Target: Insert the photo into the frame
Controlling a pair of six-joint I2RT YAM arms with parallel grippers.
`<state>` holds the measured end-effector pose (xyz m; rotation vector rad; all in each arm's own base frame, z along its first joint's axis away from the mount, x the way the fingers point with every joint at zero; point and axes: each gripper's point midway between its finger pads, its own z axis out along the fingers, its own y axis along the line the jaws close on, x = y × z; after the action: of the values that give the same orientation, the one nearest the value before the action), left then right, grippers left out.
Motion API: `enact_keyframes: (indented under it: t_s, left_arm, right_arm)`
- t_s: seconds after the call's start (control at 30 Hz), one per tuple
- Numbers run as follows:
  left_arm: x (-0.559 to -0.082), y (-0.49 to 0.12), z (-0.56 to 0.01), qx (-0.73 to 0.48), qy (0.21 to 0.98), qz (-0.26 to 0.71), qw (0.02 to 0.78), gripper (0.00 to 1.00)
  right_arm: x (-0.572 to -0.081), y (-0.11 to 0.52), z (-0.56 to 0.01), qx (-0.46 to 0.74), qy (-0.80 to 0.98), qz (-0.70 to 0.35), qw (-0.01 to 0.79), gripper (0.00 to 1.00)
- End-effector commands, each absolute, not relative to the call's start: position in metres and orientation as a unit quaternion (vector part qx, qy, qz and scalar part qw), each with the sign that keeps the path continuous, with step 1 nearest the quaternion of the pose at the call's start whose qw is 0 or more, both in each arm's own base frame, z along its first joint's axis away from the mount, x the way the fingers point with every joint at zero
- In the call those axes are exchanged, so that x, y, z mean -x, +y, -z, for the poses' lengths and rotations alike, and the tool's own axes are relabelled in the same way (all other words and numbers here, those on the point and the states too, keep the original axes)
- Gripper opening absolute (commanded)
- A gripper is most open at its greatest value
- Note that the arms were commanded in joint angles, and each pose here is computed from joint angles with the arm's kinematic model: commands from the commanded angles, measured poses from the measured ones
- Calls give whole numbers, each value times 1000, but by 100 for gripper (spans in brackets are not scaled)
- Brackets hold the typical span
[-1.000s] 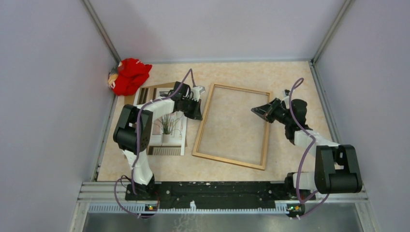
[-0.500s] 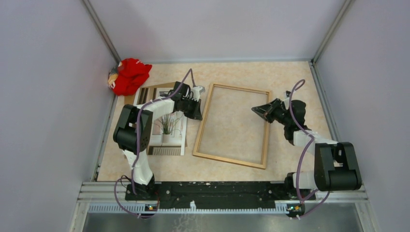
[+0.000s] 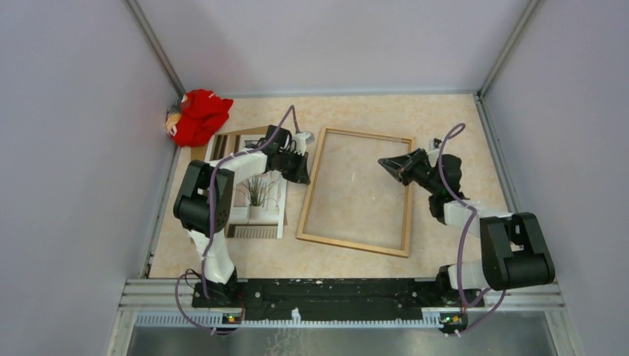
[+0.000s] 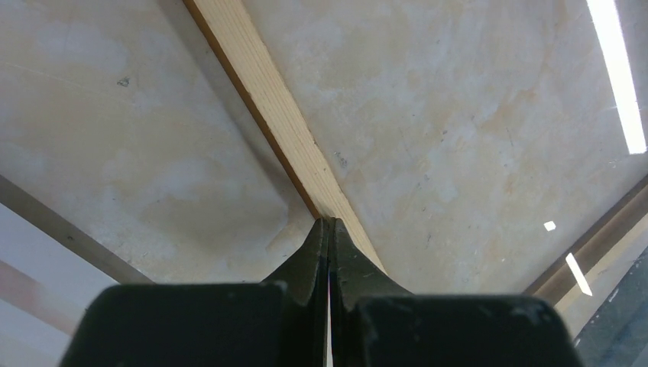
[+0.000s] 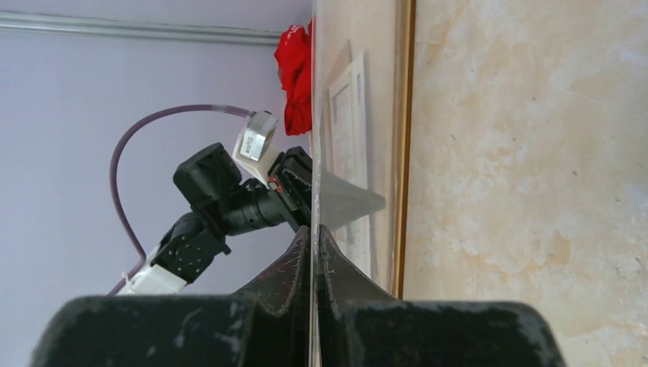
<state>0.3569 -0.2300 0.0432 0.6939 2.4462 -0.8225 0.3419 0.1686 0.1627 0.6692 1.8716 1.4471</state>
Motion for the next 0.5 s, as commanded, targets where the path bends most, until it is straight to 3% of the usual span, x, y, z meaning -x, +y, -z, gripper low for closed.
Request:
enact_keyframes:
  t_s: [0.0,0.47]
  left_arm:
    - [-344,-232,-22,-261,893,303,208,0]
    - [-343,-231,-24,-263,893,300,211,0]
  right_arm:
    - [-339,189,-186,-227,716,-568,338,0]
    - [-340,158,-139,-195,816,-412,355,0]
